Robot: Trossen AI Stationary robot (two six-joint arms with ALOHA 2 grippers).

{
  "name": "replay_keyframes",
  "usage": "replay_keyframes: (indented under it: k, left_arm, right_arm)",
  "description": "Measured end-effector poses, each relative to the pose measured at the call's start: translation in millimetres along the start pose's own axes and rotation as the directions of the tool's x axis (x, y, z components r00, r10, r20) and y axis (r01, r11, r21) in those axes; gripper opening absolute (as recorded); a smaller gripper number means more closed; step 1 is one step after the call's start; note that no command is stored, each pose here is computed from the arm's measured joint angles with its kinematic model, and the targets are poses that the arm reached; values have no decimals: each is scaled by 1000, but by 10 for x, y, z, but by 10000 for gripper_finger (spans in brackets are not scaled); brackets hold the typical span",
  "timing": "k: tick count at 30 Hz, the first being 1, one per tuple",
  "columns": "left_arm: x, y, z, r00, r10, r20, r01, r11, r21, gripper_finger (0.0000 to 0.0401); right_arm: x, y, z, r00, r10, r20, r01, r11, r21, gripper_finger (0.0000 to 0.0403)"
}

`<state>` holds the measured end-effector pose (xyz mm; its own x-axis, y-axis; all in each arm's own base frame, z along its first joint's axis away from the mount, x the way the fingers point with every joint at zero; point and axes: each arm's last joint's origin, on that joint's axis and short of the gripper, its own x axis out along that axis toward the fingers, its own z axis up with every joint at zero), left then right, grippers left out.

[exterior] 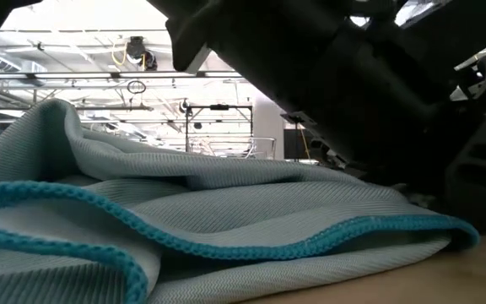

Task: Fold microfiber towels
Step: Fold the top left blue towel

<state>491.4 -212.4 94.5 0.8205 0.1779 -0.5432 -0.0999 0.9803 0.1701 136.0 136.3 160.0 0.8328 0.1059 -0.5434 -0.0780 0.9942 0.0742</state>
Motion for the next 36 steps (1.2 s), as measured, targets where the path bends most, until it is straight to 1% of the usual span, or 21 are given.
replay_keyframes:
  k: [1, 4, 6, 9, 13, 17, 20, 23, 25, 28, 32, 34, 36]
  left_arm:
    - [-10, 5, 14, 1000, 0, 2, 0, 1000, -7, 12]
    - [-52, 18, 84, 1000, -3, 20, 4, 999, -36, 17]
    - [-84, 27, 136, 999, -6, 35, 8, 998, -57, 19]
    - [-162, 53, 243, 999, -10, 51, 15, 995, -101, 9]
    - [-239, 96, 347, 998, -25, 57, 34, 986, -161, 13]
    - [-276, 109, 384, 998, -49, 50, 58, 980, -189, 14]
    - [-312, 109, 417, 995, -84, 47, 92, 978, -188, 7]
    - [-347, 114, 459, 994, -97, 55, 105, 977, -186, 14]
    - [-348, 112, 459, 993, -103, 54, 111, 977, -184, 19]
    - [-346, 114, 453, 994, -103, 48, 110, 978, -178, 14]
    - [-348, 113, 454, 993, -103, 49, 110, 979, -174, 7]
    - [-349, 111, 454, 993, -103, 48, 110, 979, -173, 17]
    - [-355, 102, 453, 994, -96, 51, 103, 980, -168, 39]
  right_arm:
    - [1, 1, 0, 1000, 0, 0, 0, 1000, -4, 141]
    - [32, 16, -20, 1000, -2, -7, 2, 999, -35, 141]
    - [77, 44, -36, 1000, 3, -6, -3, 998, -66, 141]
    - [174, 107, -66, 1000, 15, 7, -14, 991, -129, 146]
    - [313, 203, -109, 998, 63, 28, -54, 969, -241, 169]
    - [391, 243, -170, 995, 96, 5, -90, 945, -315, 200]
    - [425, 241, -214, 996, 84, -15, -84, 935, -345, 217]
    - [469, 235, -228, 999, 26, 23, -15, 924, -383, 219]
    - [498, 242, -209, 998, 14, 59, 10, 919, -395, 210]
    - [526, 250, -208, 997, 10, 78, 23, 911, -411, 178]
    - [531, 247, -213, 997, 8, 75, 23, 914, -405, 109]
    - [530, 247, -215, 997, 8, 74, 22, 918, -396, 70]
    - [530, 247, -214, 997, 9, 74, 20, 919, -393, 33]
